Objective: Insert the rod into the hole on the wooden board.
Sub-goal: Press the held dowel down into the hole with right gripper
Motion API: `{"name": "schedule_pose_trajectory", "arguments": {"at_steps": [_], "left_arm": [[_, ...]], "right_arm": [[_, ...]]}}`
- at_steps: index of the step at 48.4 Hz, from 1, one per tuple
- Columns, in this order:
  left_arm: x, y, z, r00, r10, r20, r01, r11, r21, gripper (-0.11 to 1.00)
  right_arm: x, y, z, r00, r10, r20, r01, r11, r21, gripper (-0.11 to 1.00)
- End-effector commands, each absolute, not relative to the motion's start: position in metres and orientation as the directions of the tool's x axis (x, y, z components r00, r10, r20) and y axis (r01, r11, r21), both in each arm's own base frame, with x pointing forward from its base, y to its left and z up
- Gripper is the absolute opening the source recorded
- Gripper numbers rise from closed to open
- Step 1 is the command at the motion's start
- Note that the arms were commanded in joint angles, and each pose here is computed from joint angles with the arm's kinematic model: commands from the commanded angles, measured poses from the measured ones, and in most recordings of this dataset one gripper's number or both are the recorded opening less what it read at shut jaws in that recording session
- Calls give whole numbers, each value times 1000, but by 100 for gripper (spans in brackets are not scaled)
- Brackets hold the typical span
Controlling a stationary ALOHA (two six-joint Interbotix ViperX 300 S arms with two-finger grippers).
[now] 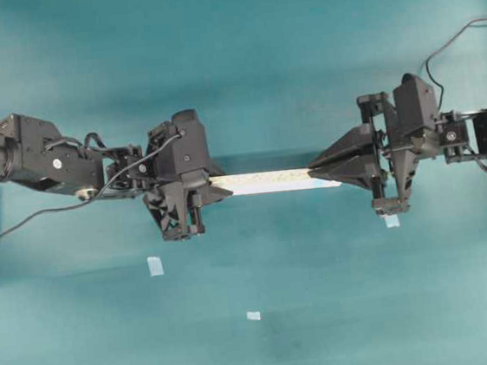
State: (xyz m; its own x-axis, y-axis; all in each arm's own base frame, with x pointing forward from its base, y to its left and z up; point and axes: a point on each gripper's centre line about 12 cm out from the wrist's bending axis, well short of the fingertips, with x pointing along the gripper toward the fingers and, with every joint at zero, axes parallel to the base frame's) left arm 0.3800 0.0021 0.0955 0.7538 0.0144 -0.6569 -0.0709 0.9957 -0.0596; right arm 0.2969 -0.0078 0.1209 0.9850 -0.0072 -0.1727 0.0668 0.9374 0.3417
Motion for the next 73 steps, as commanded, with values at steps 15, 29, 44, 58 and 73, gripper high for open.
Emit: {"name": "schedule_pose_trajectory", "arguments": {"at_steps": [15, 29, 44, 58, 73], "left_arm": [[382, 2, 101, 766, 14, -643, -72, 995, -63, 33], [383, 2, 103, 769, 14, -639, -71, 995, -64, 33], [384, 2, 103, 770, 14, -638, -71, 995, -64, 33], [384, 2, 104, 771, 14, -637, -71, 995, -64, 33], [384, 2, 104, 771, 14, -637, -72, 995, -65, 33]], "right_arm": [[299, -7, 121, 987, -7, -164, 63, 937, 342, 11], [296, -7, 120, 985, -8, -171, 67, 938, 341, 11], [293, -9, 117, 983, -26, -183, 89, 936, 340, 12], [292, -9, 116, 982, -26, -186, 90, 936, 340, 12], [289, -5, 114, 980, -17, -200, 86, 936, 342, 12]]}}
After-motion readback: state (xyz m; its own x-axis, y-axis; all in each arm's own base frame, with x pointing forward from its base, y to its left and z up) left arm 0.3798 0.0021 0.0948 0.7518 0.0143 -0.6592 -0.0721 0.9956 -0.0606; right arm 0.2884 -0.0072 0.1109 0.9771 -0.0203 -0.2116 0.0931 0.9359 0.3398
